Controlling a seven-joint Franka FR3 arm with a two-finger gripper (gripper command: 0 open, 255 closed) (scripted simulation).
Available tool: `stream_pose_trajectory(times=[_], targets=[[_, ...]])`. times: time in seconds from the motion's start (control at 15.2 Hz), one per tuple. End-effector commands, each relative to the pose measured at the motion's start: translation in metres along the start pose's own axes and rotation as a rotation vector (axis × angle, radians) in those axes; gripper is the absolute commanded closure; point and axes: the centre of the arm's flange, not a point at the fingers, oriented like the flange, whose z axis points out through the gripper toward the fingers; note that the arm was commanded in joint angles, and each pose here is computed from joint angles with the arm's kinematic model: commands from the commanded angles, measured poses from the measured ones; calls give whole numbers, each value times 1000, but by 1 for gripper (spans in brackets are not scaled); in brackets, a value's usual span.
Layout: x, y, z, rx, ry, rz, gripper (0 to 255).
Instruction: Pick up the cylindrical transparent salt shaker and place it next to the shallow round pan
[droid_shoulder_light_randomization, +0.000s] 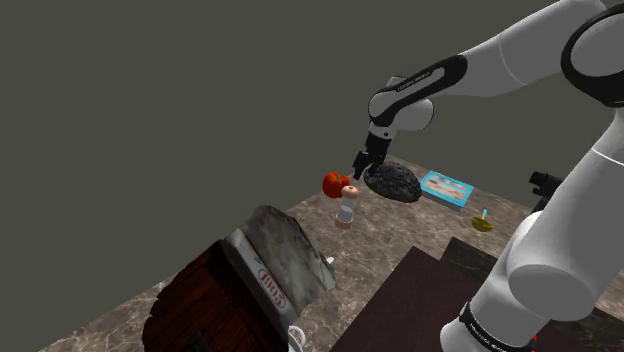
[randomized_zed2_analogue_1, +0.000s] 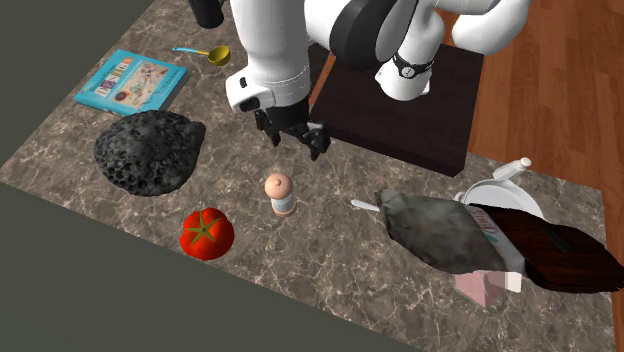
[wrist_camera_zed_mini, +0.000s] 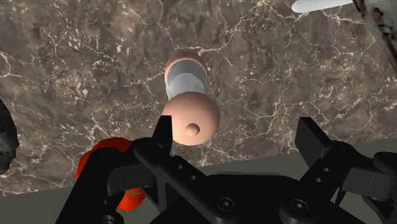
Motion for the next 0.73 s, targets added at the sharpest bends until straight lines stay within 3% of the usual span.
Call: stream_pose_trajectory(times=[0.0, 0.33, 0.66], targets=[[12, 14, 23, 16, -5, 2, 0], [36, 47, 71, 52, -18, 9, 0], [35, 46, 97, 52, -18, 9, 0]])
